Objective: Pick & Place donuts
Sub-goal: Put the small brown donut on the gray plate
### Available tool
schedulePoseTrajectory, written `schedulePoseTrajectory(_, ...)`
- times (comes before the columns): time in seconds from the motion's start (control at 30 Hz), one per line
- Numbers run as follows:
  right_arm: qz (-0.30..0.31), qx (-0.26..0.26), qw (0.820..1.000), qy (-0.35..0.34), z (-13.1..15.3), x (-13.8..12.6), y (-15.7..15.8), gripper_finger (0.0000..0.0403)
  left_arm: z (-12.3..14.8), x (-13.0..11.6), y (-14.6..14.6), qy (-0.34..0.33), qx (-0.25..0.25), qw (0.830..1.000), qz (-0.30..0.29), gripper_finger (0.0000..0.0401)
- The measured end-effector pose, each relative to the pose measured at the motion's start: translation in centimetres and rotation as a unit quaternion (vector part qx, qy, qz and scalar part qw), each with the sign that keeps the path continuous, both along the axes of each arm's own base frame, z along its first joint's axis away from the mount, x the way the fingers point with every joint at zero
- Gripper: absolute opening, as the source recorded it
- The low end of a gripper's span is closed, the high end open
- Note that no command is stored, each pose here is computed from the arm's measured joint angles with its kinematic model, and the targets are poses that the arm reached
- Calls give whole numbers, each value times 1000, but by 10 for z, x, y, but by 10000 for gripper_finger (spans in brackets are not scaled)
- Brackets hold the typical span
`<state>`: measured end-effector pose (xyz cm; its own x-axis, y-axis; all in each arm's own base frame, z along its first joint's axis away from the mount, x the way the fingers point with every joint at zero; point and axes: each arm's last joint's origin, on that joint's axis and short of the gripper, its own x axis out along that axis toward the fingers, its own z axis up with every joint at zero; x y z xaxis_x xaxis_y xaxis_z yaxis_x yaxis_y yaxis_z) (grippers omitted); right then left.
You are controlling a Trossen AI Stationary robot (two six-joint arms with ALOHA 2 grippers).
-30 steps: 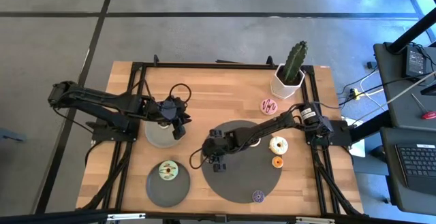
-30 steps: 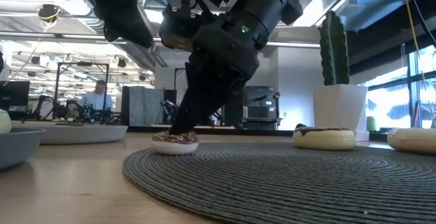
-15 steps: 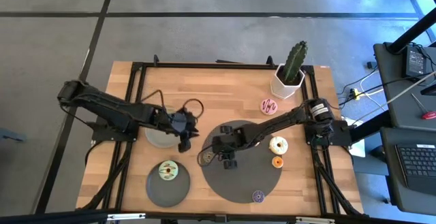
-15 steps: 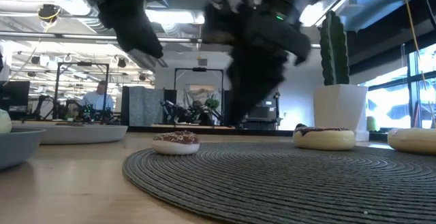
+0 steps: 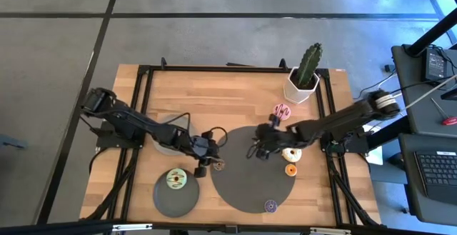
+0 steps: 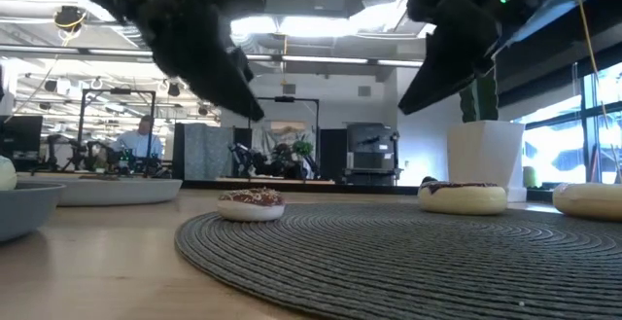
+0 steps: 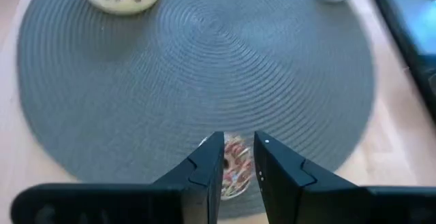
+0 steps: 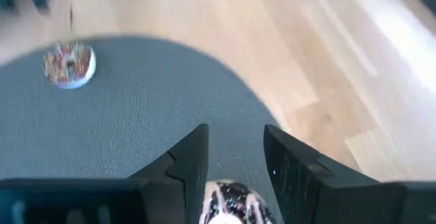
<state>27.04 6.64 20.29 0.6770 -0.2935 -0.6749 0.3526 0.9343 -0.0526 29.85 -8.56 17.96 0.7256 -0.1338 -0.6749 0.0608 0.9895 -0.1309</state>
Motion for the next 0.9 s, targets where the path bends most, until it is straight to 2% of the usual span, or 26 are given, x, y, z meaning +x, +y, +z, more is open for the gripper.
schedulePoseTrajectory(0.13,-8,14,999,-30,0,-13,-4,143,-12,6,-1,17,12,1000,6,77)
schedulePoseTrajectory(0.37,-11,12,999,-29,-7,-18,-6,143,-36,13,-4,44,9,999,-4,77)
schedulePoseTrajectory(0.6,-11,11,999,-29,-8,-18,-6,143,-45,15,-2,51,26,998,22,77)
schedulePoseTrajectory(0.9,-10,10,999,-28,-8,-18,-6,143,-48,16,-3,53,33,998,11,77)
